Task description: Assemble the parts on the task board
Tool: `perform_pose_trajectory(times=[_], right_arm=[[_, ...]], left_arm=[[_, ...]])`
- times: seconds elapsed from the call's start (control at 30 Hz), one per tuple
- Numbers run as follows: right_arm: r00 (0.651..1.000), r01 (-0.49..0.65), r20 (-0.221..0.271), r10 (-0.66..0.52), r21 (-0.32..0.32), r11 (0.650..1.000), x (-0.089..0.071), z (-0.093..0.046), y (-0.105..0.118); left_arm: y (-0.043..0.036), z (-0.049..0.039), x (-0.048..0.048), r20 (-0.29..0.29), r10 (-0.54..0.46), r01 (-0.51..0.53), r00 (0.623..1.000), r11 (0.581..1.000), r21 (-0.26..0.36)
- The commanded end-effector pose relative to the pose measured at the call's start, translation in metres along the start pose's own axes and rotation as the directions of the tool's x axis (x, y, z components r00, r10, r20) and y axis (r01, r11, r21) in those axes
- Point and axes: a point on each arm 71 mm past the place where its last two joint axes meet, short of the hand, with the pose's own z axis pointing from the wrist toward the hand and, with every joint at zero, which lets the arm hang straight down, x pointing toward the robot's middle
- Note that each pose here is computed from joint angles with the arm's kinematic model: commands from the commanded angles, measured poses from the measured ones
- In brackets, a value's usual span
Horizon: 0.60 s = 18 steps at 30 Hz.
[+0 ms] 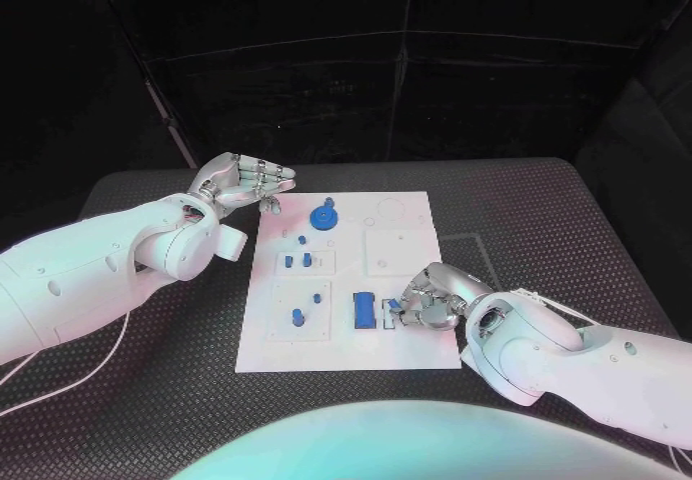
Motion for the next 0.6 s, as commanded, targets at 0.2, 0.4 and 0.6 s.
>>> perform_pose_trajectory(times=[0.2,0.4,0.6], right_arm=[[0.998,-0.024,-0.054,0.026,0.027,0.999,0.0064,0.0042,0.0014],[0.999,-0.022,-0.043,0.024,0.045,0.999,0.0063,0.0069,-0.0006],[0.999,-0.021,-0.035,0.022,0.038,0.999,0.0075,0.0086,0.0027]], left_arm=[[-0.002,-0.0001,0.0011,-0.008,-0.005,0.005,1.0,1.0,0.006],[-0.0021,-0.0005,0.0009,-0.008,-0.005,0.005,1.0,1.0,0.005],[-0.0021,-0.0006,0.0009,-0.009,-0.005,0.005,1.0,1.0,0.005]])
